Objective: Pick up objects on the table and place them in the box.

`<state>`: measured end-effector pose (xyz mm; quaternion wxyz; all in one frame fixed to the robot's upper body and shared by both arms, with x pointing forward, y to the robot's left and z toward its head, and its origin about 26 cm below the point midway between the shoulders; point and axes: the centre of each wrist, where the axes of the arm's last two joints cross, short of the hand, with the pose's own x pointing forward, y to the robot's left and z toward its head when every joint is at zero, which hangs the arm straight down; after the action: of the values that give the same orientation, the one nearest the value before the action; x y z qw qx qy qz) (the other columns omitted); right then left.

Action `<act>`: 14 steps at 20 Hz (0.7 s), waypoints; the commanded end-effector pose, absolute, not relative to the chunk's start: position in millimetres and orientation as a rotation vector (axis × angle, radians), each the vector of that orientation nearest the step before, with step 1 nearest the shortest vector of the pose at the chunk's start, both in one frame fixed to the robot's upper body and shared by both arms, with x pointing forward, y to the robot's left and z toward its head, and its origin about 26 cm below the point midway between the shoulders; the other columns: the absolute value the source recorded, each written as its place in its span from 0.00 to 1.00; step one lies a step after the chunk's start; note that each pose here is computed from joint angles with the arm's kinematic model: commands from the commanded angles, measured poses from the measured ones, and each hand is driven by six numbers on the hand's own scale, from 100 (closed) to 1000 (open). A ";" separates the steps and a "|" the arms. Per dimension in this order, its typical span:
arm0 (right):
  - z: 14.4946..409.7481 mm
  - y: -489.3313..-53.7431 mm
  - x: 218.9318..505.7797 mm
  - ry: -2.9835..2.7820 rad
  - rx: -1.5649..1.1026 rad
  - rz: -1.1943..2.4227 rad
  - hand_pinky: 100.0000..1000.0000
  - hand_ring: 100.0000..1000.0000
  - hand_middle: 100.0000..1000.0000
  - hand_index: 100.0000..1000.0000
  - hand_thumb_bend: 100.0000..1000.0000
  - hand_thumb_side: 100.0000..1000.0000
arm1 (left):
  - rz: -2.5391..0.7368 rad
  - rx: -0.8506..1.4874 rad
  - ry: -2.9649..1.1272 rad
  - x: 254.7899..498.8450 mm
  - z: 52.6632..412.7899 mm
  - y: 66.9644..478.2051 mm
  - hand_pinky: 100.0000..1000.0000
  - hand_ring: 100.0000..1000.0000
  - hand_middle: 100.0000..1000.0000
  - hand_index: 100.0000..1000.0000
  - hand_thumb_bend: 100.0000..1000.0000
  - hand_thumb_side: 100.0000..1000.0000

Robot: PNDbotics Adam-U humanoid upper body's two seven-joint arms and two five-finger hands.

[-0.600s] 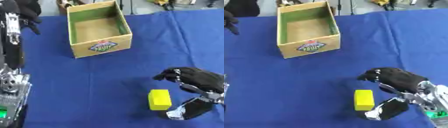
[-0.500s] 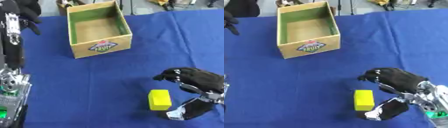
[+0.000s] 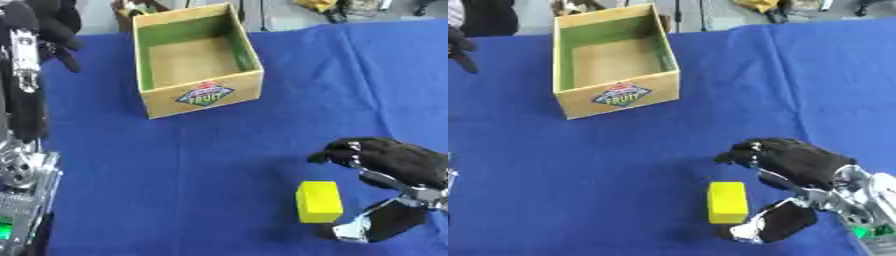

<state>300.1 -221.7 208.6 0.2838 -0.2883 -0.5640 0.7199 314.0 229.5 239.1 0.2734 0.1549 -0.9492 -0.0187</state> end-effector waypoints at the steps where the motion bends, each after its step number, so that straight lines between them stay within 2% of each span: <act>1: 211.8 -224.0 297.0 -1.464 -0.812 1.922 0.79 0.86 0.74 0.92 0.51 0.75 | -0.055 0.425 -2.590 310.9 248.3 229.9 0.22 0.41 0.39 0.65 0.00 0.83; 8: 200.9 -217.7 294.3 -1.368 -0.793 1.905 0.79 0.85 0.71 0.91 0.50 0.72 | -0.056 0.415 -2.595 311.1 249.3 228.0 0.22 0.41 0.39 0.65 0.00 0.83; 14: 198.7 -212.9 293.6 -1.371 -0.829 1.860 0.77 0.83 0.68 0.87 0.38 0.71 | -0.056 0.411 -2.596 311.2 249.6 226.8 0.22 0.41 0.39 0.65 0.00 0.83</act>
<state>295.7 -213.3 192.5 0.3433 -0.3040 -0.5212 0.7198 314.4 228.4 241.5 0.2699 0.1532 -0.9504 -0.0184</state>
